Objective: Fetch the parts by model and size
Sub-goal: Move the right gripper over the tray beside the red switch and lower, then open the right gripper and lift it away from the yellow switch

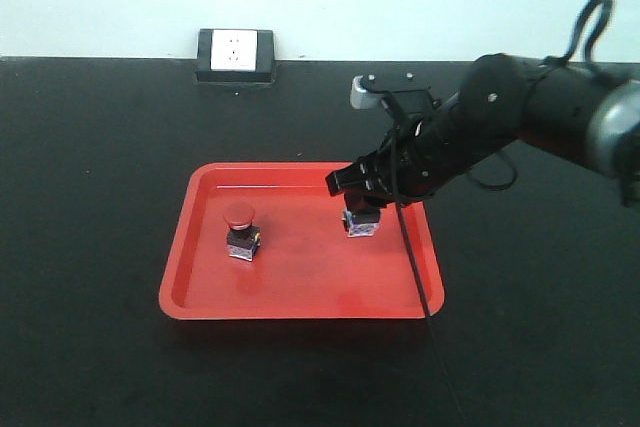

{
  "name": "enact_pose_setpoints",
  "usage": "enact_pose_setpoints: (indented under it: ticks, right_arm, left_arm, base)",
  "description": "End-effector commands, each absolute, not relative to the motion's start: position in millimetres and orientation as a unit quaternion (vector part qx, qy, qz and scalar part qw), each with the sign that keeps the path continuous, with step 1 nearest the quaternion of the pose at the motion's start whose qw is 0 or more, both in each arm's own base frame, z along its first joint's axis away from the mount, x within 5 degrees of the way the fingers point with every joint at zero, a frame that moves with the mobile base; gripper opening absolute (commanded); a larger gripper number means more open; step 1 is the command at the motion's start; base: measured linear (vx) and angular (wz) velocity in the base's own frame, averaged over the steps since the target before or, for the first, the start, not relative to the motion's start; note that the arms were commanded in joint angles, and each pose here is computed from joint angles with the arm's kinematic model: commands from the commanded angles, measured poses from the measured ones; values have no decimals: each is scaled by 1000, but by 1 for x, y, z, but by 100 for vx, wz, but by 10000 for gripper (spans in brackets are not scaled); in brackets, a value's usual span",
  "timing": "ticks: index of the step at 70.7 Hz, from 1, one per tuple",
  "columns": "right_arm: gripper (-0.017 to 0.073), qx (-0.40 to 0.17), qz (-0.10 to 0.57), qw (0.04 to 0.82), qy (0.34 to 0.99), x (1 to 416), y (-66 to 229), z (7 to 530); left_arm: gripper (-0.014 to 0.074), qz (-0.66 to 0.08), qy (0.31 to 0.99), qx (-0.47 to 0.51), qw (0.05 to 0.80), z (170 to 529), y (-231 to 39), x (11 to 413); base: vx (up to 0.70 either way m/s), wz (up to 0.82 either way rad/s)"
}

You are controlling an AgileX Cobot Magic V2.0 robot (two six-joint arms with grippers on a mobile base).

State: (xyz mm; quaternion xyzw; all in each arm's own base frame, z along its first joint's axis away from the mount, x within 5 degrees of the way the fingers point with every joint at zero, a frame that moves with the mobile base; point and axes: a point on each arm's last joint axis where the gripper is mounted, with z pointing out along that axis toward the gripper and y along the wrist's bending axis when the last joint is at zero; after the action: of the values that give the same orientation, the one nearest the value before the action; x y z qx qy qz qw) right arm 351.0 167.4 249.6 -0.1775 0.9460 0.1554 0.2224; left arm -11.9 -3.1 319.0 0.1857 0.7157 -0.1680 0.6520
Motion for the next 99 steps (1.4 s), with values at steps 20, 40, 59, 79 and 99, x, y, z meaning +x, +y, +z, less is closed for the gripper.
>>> enact_pose_setpoints:
  ticks: [20, 40, 59, 79, 99]
  right_arm:
    - [50, -185, 141, 230, 945, 383, 178, 235]
    - [195, -188, 122, 207, 952, 393, 180, 216]
    - [507, -190, 119, 209, 952, 393, 178, 219]
    - [572, -175, 112, 259, 943, 383, 158, 269]
    - [570, -186, 97, 397, 893, 334, 130, 368]
  left_arm:
    - [575, -179, 688, 178, 680, 331, -2, -13]
    - [575, -179, 688, 178, 680, 331, -2, -13]
    - [575, -179, 688, 178, 680, 331, -2, -13]
    - [575, -179, 688, 178, 680, 331, -2, -13]
    - [575, -179, 688, 178, 680, 331, -2, -13]
  base:
    - [0, 0]
    - [0, 0]
    - [0, 0]
    - [0, 0]
    - [0, 0]
